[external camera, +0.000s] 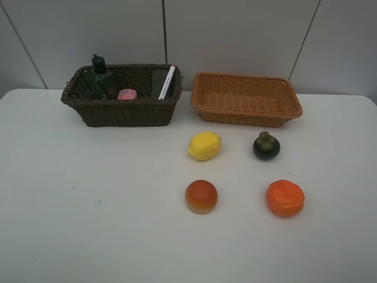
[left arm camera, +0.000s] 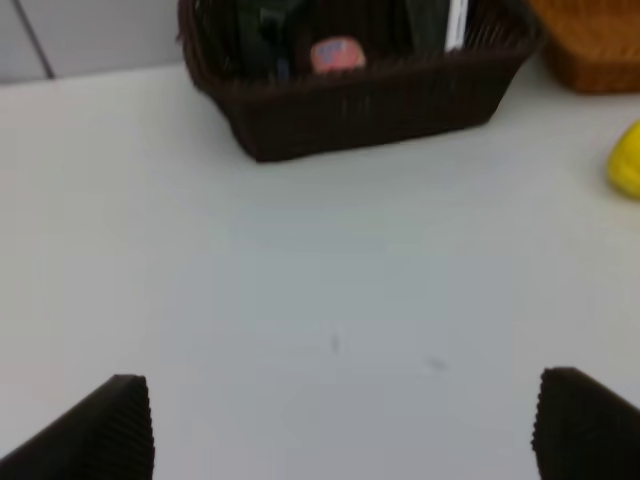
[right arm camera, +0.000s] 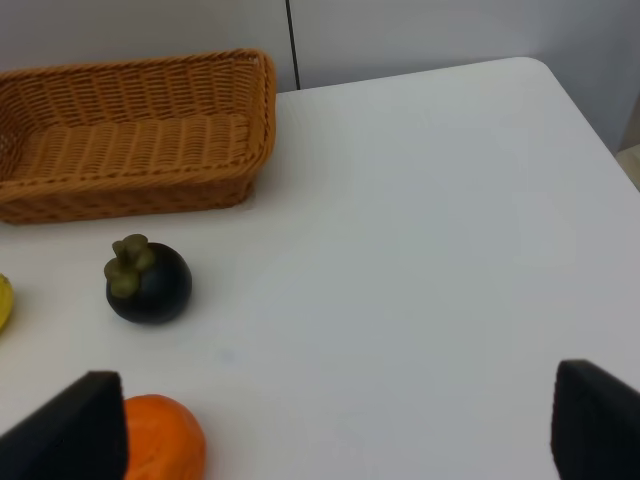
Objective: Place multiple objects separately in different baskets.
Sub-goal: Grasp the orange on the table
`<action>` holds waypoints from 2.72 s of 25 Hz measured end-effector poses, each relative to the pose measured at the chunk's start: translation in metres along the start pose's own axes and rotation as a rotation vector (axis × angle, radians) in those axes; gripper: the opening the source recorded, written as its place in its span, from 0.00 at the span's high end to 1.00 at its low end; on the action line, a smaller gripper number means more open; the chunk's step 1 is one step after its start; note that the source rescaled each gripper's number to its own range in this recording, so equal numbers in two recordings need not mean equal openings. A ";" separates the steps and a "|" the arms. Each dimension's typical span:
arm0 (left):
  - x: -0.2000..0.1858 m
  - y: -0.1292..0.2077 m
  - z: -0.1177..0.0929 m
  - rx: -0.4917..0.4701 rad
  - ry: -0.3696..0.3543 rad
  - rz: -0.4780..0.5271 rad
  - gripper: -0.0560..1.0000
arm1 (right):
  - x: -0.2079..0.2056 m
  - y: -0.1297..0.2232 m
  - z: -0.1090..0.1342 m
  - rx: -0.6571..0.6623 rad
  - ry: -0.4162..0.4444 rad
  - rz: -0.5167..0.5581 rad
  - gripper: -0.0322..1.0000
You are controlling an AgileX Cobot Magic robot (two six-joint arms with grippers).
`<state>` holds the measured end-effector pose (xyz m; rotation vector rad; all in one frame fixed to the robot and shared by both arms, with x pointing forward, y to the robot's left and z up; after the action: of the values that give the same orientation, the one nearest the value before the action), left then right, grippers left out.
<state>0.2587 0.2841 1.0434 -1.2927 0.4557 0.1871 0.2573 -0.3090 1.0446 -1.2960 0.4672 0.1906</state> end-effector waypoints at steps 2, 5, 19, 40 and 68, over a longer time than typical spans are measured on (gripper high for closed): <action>0.000 0.002 0.005 -0.036 -0.039 0.019 0.00 | 0.000 0.000 0.000 0.000 0.000 0.000 0.00; 0.000 0.005 0.011 -0.097 -0.092 0.034 0.00 | 0.000 0.000 0.000 0.000 0.000 0.000 0.00; 0.000 0.005 0.010 -0.097 -0.083 0.036 0.00 | 0.000 0.000 0.000 0.000 0.000 0.000 0.00; -0.001 0.005 0.009 -0.070 -0.032 0.026 0.00 | 0.000 0.000 -0.001 -0.003 0.005 -0.002 0.00; -0.001 0.005 0.009 -0.070 -0.032 0.026 0.00 | 0.224 -0.007 0.068 -0.085 0.179 1.084 0.00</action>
<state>0.2584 0.2941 1.0412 -1.3513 0.4421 0.2469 0.4750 -0.2733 0.9671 -1.0263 1.2988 1.0061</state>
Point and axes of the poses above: a point on each arm's last joint axis where the gripper is mounted, x pointing out along that axis toward the gripper, z along the wrist's bending axis when the last joint is at zero, y = z × x, the point moved 3 cm from there along x, pointing out along that axis toward the gripper, and after that the axes turned 11 degrees about x, right-handed, at the moved point
